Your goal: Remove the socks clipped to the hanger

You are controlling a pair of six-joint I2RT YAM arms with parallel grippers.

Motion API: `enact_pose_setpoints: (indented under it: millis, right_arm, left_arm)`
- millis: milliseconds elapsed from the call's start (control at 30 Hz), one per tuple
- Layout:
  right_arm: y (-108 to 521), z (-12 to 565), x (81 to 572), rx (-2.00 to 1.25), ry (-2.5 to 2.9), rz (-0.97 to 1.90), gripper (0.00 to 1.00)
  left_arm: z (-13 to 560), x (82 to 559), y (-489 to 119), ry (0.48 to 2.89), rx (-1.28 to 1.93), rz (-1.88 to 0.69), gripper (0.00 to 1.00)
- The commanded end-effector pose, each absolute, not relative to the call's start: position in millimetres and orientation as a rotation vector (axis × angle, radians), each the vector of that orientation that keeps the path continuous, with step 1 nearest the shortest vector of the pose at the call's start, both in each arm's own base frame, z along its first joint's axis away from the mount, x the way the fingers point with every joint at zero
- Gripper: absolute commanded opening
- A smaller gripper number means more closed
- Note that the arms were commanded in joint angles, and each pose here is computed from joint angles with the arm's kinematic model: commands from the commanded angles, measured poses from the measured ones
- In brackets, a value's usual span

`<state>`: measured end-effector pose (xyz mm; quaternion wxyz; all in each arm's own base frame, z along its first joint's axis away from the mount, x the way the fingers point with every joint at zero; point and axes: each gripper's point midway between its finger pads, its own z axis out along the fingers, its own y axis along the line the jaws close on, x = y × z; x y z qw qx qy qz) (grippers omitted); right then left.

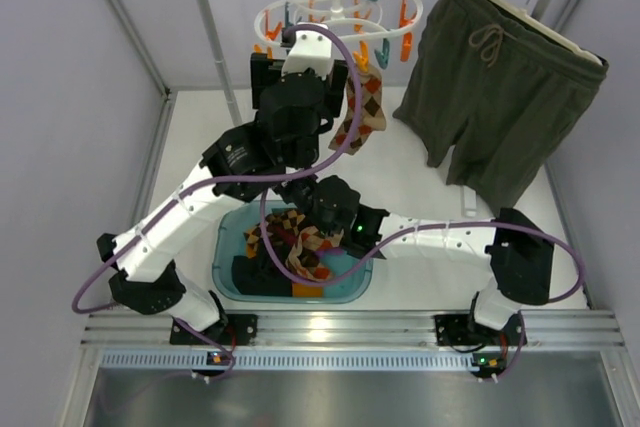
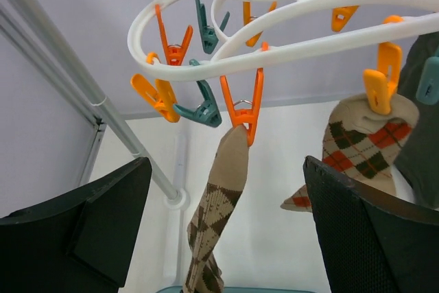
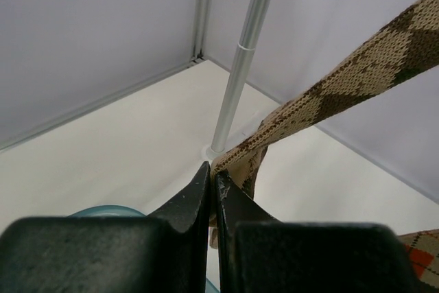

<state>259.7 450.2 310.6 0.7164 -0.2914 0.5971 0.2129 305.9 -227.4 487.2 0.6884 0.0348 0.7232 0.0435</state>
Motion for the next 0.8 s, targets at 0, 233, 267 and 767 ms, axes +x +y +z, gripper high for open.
enact_pose_setpoints:
  millis: [0, 233, 267, 767]
  right_arm:
    - [464.3, 332.1, 248.6, -0.651, 1.271, 0.500, 0.00]
    - [472.2, 329.7, 245.8, -0.698, 1.259, 0.507, 0.00]
    - [472.3, 329.0, 245.6, -0.701, 1.259, 0.507, 0.00]
    - [473.8, 327.9, 233.4, -0.756, 1.242, 0.559, 0.00]
  left_arm:
    - [493.1, 317.6, -219.7, 1.610, 0.059, 0.120, 0.95]
    - [481.3, 340.5, -223.4, 1.631, 0.063, 0.113, 0.84]
    - [480.0, 342.5, -224.6, 1.634, 0.065, 0.110, 0.82]
    - [466.4, 388.6, -229.3, 1.660, 0.076, 0.088, 0.65]
